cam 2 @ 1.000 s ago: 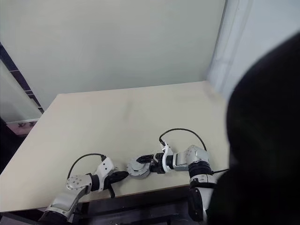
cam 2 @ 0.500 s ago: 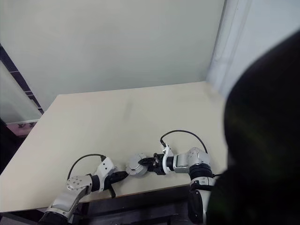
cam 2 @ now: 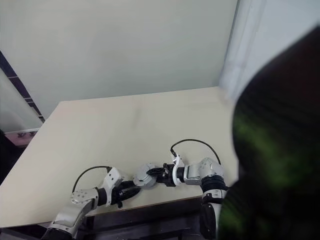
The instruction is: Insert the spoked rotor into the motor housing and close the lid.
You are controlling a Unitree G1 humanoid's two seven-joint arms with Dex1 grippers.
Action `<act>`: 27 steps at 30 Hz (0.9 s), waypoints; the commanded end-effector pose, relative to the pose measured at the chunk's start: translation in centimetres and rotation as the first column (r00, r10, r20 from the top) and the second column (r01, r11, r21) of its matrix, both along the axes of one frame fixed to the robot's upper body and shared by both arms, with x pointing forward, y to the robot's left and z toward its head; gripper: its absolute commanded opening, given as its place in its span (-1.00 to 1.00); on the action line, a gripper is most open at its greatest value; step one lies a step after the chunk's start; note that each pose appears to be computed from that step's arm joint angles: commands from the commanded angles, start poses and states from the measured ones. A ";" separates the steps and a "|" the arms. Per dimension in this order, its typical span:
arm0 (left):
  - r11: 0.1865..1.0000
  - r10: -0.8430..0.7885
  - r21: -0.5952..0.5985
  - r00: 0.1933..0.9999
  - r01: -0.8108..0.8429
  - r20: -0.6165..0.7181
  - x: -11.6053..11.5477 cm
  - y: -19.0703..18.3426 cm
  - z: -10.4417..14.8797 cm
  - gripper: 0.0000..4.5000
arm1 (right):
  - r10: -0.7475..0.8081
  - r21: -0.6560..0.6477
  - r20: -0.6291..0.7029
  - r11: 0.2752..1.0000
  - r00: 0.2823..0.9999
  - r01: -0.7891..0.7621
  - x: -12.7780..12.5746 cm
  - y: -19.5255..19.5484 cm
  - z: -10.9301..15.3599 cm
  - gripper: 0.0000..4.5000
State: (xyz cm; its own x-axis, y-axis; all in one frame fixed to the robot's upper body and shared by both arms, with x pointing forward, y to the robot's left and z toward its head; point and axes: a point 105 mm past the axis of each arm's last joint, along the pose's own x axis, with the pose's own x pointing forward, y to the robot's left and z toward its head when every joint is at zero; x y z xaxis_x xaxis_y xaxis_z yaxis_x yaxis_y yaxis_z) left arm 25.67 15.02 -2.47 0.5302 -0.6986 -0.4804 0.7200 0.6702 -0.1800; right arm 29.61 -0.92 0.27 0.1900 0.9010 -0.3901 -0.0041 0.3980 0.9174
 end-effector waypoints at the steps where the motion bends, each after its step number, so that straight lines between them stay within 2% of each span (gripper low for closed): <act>1: 0.995 0.094 -0.046 0.994 -0.091 0.054 1.5 1.8 2.9 0.50 | 0.008 0.023 0.012 1.000 1.000 -0.008 0.0 0.5 0.5 -0.05; 4: 0.976 0.184 -0.123 0.982 -0.178 0.035 1.5 3.2 3.9 0.99 | 0.004 0.027 0.015 1.000 1.000 -0.005 0.1 0.5 0.5 -0.05; 10: 0.920 0.273 -0.264 0.957 -0.289 -0.093 -0.1 4.4 4.7 1.00 | -0.008 0.054 0.027 0.999 1.000 0.006 0.2 0.7 0.8 -0.05; 14: 0.857 0.336 -0.368 0.933 -0.360 -0.129 -0.1 4.3 5.3 1.00 | -0.020 0.093 0.042 0.996 0.999 0.016 0.5 0.9 1.4 -0.05; 20: 0.680 0.387 -0.559 0.880 -0.475 -0.277 0.3 3.4 6.1 1.00 | -0.034 0.186 0.072 0.982 0.997 0.020 0.9 1.6 3.0 -0.05; 27: 0.483 0.367 -0.653 0.812 -0.584 -0.455 0.0 2.8 5.9 1.00 | -0.049 0.291 0.129 0.957 0.990 0.010 1.3 2.4 5.6 -0.05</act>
State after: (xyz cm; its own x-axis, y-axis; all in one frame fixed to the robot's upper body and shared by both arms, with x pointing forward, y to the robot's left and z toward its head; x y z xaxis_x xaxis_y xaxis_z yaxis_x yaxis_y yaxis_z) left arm 25.36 17.50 2.33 0.8309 -0.5427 -0.1229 0.1868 0.4801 -0.8571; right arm 29.66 0.77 2.06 0.2216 0.9452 -0.2398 -0.0252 0.2514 0.9676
